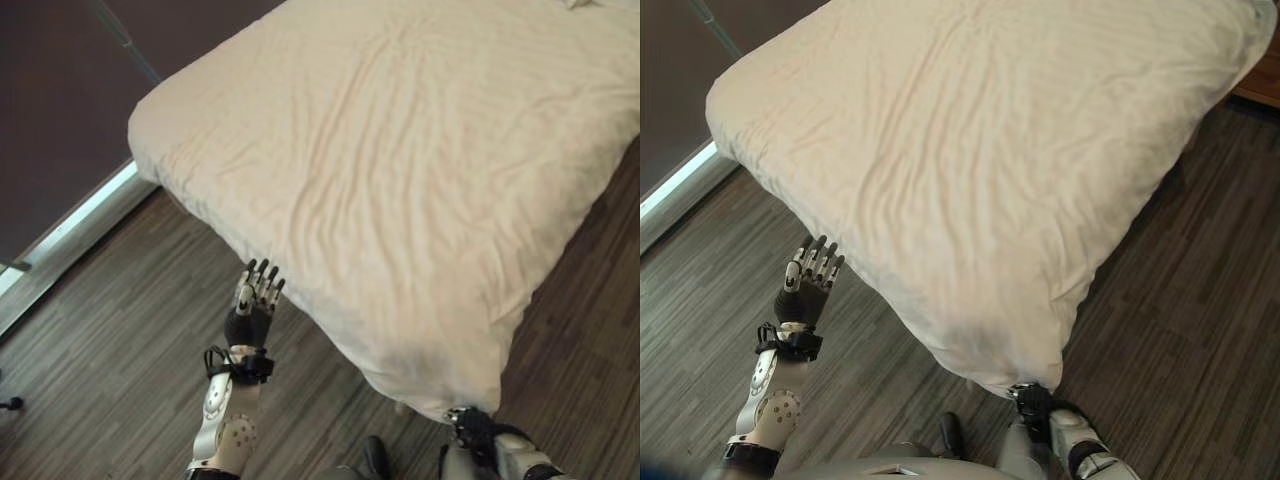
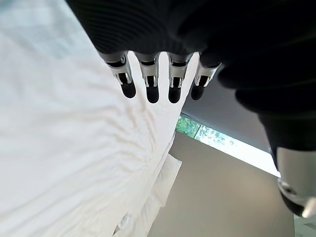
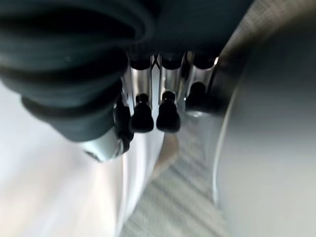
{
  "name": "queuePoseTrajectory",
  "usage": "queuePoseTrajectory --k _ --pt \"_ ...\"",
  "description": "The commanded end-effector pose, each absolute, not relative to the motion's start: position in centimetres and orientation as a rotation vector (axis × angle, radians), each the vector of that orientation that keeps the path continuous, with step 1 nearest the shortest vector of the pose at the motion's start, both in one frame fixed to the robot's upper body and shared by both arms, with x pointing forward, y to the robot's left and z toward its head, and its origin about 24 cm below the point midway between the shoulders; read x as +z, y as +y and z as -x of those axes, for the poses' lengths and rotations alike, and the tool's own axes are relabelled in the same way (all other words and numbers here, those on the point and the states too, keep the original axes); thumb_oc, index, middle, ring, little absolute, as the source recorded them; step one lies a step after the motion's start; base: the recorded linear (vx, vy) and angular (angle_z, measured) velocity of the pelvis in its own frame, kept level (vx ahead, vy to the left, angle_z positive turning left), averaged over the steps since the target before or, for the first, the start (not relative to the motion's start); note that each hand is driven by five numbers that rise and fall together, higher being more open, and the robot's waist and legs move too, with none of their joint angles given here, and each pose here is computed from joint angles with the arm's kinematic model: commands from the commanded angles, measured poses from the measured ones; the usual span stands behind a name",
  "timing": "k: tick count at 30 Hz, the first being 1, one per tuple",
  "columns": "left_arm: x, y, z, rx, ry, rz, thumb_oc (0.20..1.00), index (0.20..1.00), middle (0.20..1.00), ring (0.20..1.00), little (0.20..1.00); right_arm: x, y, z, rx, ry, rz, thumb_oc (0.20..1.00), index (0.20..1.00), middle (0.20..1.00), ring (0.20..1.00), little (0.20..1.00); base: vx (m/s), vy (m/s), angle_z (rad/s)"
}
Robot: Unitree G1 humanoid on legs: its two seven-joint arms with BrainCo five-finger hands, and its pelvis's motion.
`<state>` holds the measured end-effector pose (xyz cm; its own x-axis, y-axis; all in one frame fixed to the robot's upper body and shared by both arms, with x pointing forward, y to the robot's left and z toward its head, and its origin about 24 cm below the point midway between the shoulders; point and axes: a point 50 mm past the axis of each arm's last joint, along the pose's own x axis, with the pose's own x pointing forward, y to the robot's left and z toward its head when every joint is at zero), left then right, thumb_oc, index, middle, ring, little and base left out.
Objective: Making the bed.
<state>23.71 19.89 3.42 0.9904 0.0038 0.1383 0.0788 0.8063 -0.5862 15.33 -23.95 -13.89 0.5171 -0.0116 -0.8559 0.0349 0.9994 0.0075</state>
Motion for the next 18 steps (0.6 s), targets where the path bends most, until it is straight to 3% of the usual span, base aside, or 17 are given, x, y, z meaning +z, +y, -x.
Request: queuePoseTrajectory --k 1,4,5,7,11,13,14,15,16,18 --pt "6.0 20.5 -24.5 -0.09 -0.265 0.589 1.0 1.0 1.0 1.0 1.0 -11.8 -28.2 -17.4 -0.259 0.935 -0.072 0.2 0.2 0.2 0.2 0.2 0.0 0.0 0.0" --pt "6.3 21.5 -24.1 -0.073 -0.284 0.564 1.0 1.0 1.0 1.0 1.0 -7.9 -37.0 -15.8 -0.712 0.734 -0.215 0.2 0.2 0.2 0.2 0.2 0.04 0.002 -0.02" --pt "6.3 21.5 -24.2 -0.073 -0.284 0.564 1.0 1.0 1.0 1.0 1.0 -7.9 -37.0 -15.8 -0.712 0.733 -0.216 0.2 0.2 0.2 0.2 0.2 0.03 -0.001 -0.03" --pt "6.7 22.0 -24.1 -0.058 -0.308 0.545 1.0 1.0 1.0 1.0 1.0 -5.0 -40.8 -14.8 -0.892 0.548 -0.249 0.2 0.2 0.2 0.2 0.2 0.02 -0.007 -0.14" --pt "6.6 22.6 -24.0 -0.023 -0.315 0.535 1.0 1.0 1.0 1.0 1.0 -1.3 -43.4 -14.4 -1.011 0.303 -0.217 0.2 0.2 0.2 0.2 0.2 0.01 -0.009 -0.08" --pt "6.5 22.8 -24.1 0.0 -0.317 0.536 1.0 1.0 1.0 1.0 1.0 1.3 -42.7 -16.4 -0.937 0.146 -0.133 0.2 0.2 0.2 0.2 0.2 0.02 -0.025 -0.07" --pt "6.4 22.9 -24.1 0.013 -0.315 0.529 1.0 1.0 1.0 1.0 1.0 2.7 -41.6 -17.3 -0.889 0.06 -0.081 0.793 0.793 0.793 0.793 0.793 0.01 -0.017 -0.12" --pt "6.4 22.9 -24.1 0.013 -0.314 0.529 1.0 1.0 1.0 1.0 1.0 2.7 -41.5 -17.3 -0.89 0.061 -0.081 1.0 1.0 1.0 1.0 1.0 -0.01 -0.031 -0.15" --pt "6.2 22.8 -24.2 0.024 -0.303 0.504 1.0 1.0 1.0 1.0 1.0 5.9 -38.8 -19.5 -0.742 -0.123 -0.019 1.0 1.0 1.0 1.0 1.0 0.01 -0.02 -0.19" --pt "6.1 22.5 -24.3 0.006 -0.29 0.48 1.0 1.0 1.0 1.0 1.0 7.1 -36.2 -20.7 -0.657 -0.227 -0.031 1.0 1.0 1.0 1.0 1.0 0.01 -0.033 -0.16"
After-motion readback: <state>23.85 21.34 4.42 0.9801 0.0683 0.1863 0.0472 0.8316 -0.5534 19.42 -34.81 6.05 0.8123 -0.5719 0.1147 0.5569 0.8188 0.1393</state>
